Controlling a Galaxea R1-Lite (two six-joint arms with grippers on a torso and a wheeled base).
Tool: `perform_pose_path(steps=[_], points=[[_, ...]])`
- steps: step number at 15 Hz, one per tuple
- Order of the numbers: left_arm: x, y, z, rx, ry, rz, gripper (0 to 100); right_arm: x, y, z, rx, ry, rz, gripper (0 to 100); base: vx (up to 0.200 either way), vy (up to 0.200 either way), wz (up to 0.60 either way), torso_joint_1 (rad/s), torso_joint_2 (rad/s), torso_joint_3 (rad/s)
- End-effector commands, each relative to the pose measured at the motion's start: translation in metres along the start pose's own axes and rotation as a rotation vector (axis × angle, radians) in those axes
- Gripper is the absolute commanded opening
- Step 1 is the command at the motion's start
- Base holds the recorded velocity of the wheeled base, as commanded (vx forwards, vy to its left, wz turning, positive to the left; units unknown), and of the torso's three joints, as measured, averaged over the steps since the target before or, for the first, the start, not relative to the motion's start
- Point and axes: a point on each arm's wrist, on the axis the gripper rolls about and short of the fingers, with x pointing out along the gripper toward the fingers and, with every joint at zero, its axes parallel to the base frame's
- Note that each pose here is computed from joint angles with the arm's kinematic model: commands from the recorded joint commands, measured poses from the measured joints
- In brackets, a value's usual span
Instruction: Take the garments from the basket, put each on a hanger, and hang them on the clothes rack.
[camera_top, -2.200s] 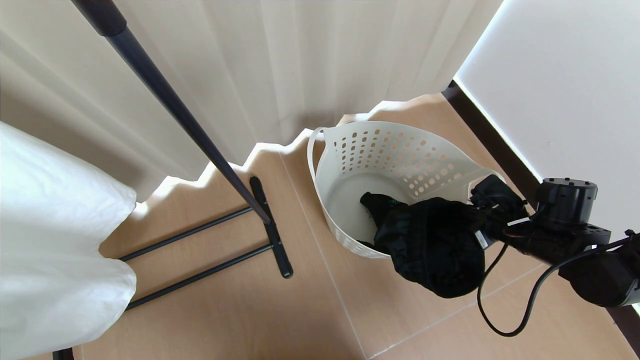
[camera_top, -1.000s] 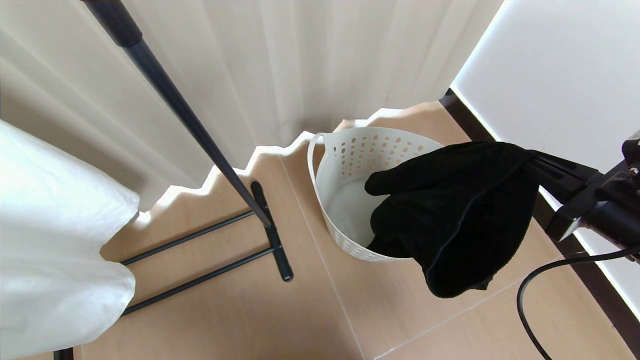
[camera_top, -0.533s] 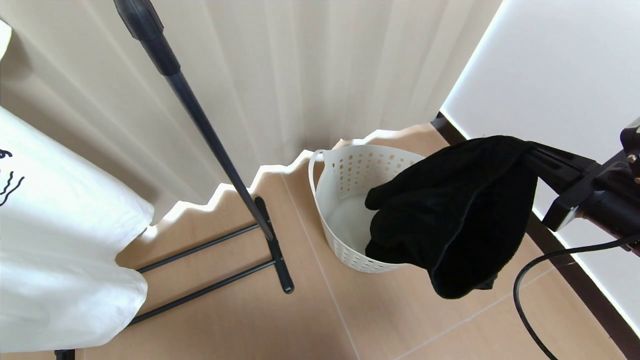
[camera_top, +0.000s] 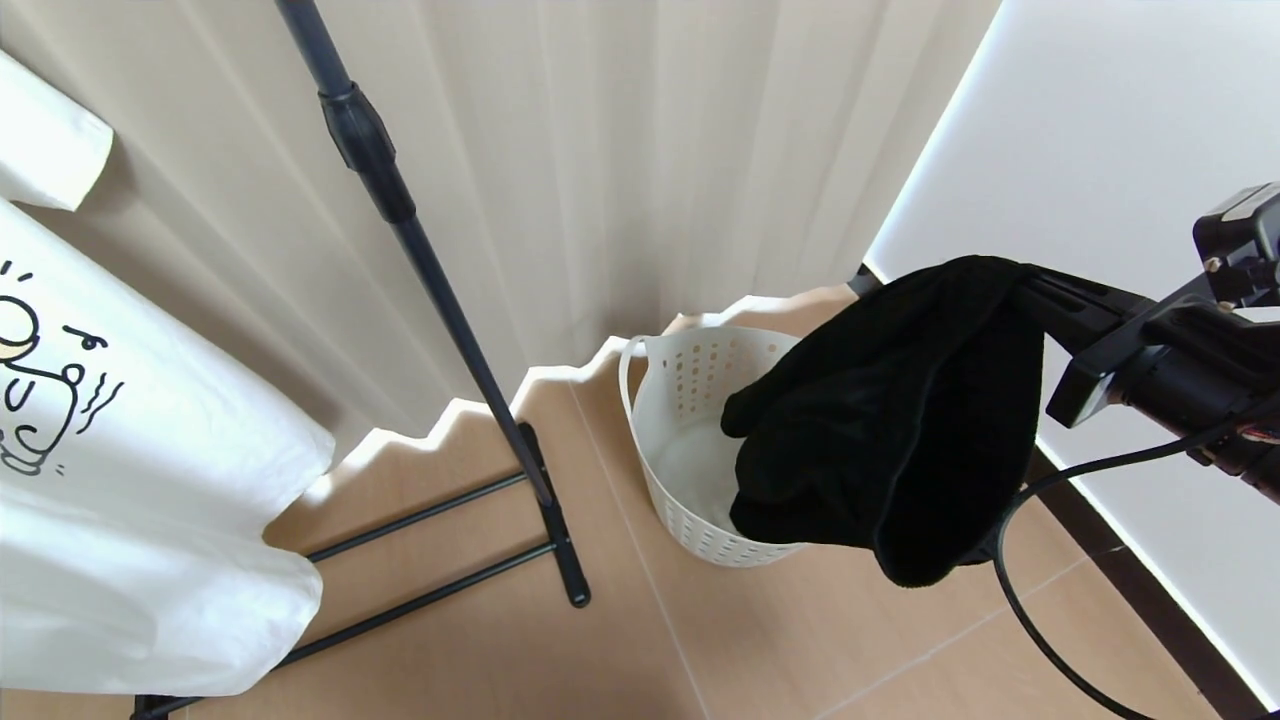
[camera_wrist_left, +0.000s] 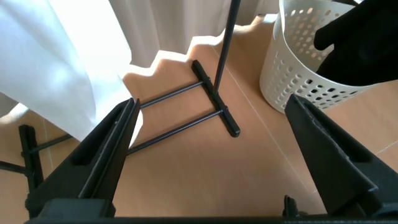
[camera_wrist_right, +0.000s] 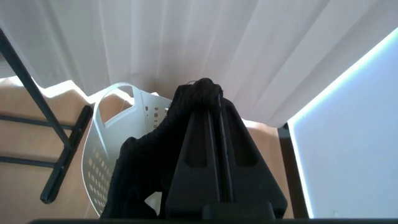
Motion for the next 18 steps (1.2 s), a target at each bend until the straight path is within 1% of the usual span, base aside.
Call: perform_pose_path(steps=[1,7,12,14,16,18], points=[[0.0001,0.0000,0.0001,0.000,0.001,0.000,100,0.0010,0.0008,-0.0025,0.000,0.010,0.003,0,0.000,0.000,0.00,0.041,-0.42,-0.378],[0.0001,0.0000,0.0001,0.000,0.001,0.000,100,-0.0039,0.0004,-0.0010,-0.001,0.004,-0.002,0,0.000,0.000,0.00,0.090,-0.45,-0.356],[0.0001,0.0000,0.0001,0.000,0.001,0.000,100,-0.0051,0.0010,-0.0015,-0.002,0.005,-0.002,0,0.000,0.000,0.00,0.138,-0.48,-0.178],[0.0001,0.0000,0.0001,0.000,0.001,0.000,100,-0.0056,0.0008,-0.0006,-0.003,-0.004,-0.005,0,0.000,0.000,0.00,0.073,-0.25,0.032],[0.0000,0.0000,0.0001,0.000,0.000,0.000,100,-0.0050,0.0005,0.0001,-0.005,-0.029,-0.012,0,0.000,0.000,0.00,0.032,-0.06,0.146],[0.0000,0.0000,0.0001,0.000,0.000,0.000,100,-0.0045,0.0004,0.0001,-0.004,-0.033,-0.013,0,0.000,0.000,0.00,0.007,-0.02,0.181]])
